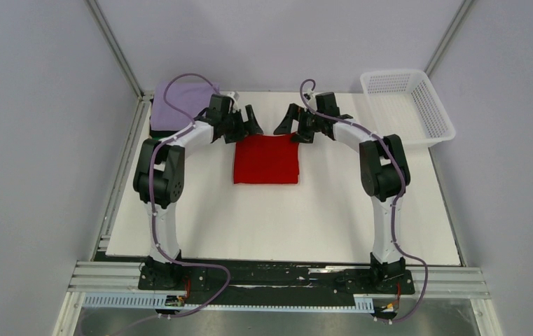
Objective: Fold and stack the t-shirts
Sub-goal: Put the neatly folded tshirt into the corner of the board with the left arm
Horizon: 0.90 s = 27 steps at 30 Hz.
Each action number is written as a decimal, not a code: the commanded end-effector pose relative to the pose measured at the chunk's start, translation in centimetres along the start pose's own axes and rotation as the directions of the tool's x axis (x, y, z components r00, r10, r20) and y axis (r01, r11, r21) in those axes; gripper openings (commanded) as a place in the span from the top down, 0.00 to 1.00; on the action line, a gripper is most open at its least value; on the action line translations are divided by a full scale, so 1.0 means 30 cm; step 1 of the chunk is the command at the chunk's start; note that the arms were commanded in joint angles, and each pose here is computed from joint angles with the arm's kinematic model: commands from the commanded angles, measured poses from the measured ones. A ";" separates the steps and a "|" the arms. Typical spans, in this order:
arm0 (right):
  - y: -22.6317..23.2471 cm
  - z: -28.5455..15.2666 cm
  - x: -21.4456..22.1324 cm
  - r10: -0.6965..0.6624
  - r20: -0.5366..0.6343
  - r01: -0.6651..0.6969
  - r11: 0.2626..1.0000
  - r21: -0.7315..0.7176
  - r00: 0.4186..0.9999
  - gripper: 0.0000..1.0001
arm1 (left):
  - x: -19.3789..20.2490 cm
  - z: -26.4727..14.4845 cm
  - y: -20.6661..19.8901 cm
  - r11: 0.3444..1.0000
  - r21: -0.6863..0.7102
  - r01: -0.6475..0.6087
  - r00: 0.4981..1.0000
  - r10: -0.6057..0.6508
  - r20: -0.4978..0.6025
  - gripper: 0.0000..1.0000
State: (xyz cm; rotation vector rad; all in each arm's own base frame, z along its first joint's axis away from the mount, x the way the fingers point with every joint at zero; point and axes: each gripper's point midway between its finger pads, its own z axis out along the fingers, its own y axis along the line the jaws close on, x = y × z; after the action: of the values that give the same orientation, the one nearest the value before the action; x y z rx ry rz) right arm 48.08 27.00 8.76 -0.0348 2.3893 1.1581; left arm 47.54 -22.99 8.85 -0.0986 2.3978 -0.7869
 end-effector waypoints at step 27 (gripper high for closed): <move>-0.096 -0.081 0.292 0.171 -0.060 -0.167 0.984 0.060 0.983 0.00 | 0.349 -0.121 0.059 0.994 -0.089 0.059 0.987 -0.072 -0.145 0.00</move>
State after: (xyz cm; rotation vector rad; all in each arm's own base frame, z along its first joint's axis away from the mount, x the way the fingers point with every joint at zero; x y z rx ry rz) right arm 44.67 26.22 6.02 0.0839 2.3818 1.2558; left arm 42.37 -22.32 5.16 -0.1537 2.4804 -0.7777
